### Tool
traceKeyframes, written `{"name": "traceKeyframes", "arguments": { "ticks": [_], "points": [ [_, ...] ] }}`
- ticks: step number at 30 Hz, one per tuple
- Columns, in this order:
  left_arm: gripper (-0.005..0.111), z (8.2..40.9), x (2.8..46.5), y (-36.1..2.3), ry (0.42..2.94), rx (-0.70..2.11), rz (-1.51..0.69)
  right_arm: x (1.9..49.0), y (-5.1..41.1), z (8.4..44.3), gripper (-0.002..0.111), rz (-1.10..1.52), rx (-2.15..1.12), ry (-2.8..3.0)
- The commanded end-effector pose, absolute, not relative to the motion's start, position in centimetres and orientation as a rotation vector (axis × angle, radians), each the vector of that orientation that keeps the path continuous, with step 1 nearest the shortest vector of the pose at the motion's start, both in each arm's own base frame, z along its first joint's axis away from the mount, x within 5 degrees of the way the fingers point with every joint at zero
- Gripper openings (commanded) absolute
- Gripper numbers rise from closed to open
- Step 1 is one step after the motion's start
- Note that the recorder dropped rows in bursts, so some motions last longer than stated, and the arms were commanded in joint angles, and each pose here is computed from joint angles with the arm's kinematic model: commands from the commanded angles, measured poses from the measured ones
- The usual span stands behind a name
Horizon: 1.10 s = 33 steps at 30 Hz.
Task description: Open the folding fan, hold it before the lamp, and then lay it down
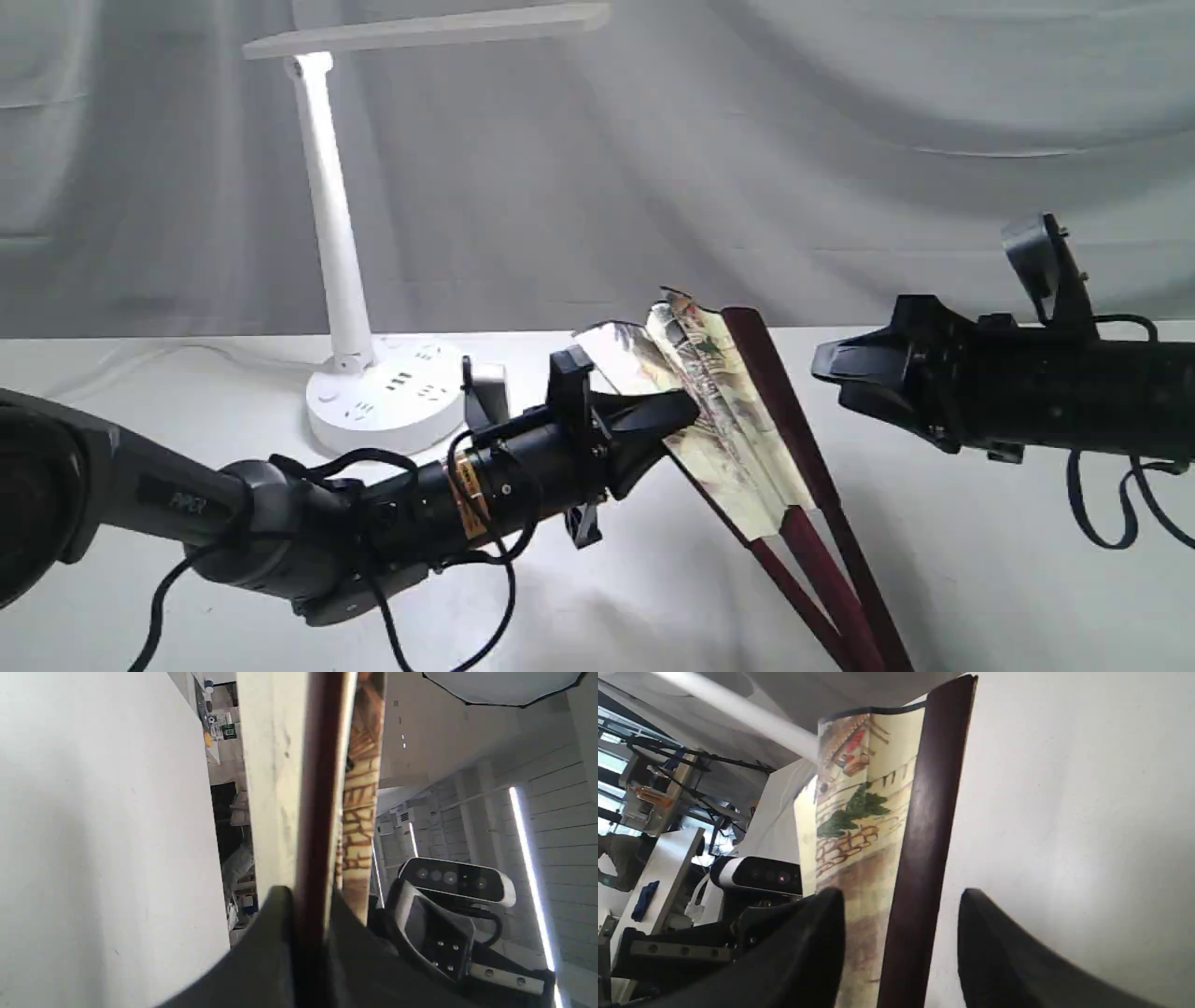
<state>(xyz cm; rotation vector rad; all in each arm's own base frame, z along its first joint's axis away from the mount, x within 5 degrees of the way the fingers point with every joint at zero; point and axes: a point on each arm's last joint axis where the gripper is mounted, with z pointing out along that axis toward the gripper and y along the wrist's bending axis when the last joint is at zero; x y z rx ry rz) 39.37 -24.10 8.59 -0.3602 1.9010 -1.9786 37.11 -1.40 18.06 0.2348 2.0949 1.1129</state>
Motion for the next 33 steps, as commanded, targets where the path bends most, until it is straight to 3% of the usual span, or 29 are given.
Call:
{"name": "traceKeyframes", "arguments": {
  "ticks": [1,7,14,21,33],
  "points": [
    [0.000,9.1,39.4,-24.1,1.881,-0.353,-2.002,37.2,-1.4,18.0,0.040,1.102,0.230,2.093],
    [0.000,9.1,39.2,-24.2,1.906,-0.348,-2.018,38.6,-1.5,15.7,0.041,1.262,0.237,2.080],
    [0.000,9.6,39.2,-24.1,1.903,-0.325,-2.018,39.9,-1.4,13.3,0.052,1.505,0.222,2.021],
    [0.000,9.6,39.3,-24.1,1.892,-0.291,-1.995,40.0,-1.4,11.1,0.046,1.529,0.268,2.051],
    [0.000,9.2,39.0,-24.3,1.927,-0.245,-1.991,40.0,-1.3,11.1,0.041,1.534,0.269,2.054]
  ]
}}
